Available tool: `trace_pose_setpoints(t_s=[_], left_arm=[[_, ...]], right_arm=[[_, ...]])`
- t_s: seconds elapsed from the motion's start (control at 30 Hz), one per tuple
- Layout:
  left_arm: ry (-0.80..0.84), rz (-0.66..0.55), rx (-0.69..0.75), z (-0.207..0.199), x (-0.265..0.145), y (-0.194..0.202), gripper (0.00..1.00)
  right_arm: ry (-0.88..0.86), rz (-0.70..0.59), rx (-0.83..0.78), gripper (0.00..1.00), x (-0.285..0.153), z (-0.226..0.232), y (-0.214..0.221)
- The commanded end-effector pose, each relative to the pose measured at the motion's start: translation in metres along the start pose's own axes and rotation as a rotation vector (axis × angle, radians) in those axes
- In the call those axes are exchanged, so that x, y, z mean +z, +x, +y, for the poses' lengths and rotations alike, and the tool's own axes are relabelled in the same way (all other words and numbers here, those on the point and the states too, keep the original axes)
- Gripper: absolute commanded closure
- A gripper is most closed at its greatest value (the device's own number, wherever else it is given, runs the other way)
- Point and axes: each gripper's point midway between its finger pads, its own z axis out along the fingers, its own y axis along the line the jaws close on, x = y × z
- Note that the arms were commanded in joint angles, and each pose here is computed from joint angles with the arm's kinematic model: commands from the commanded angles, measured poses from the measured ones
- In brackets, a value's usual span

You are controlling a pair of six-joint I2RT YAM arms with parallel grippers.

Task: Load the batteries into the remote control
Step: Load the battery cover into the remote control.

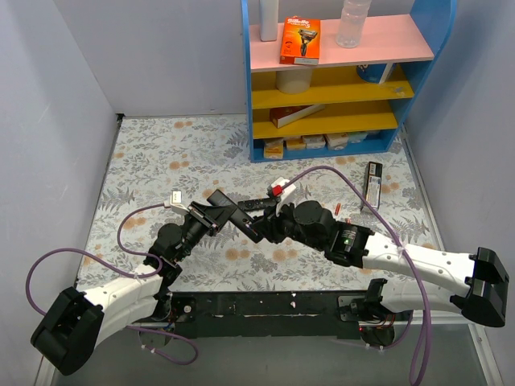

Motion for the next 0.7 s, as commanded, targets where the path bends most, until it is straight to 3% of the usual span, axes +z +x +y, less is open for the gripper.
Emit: trace_pose_setpoints(t_s=[0.0,0.67], left_arm=[[0.072,-0.028,-0.195,-0.031,0.003,-0.01,1.0],[0.092,-0.005,-0.191,-0.041,0.006,-0.007,1.0]], right_arm=[[-0.005,-0.096,0.001,0.74,-0.004,0.001,-0.02],[-0.062,-0.177,-0.025,0.75,-0.008,0.009,-0.031]])
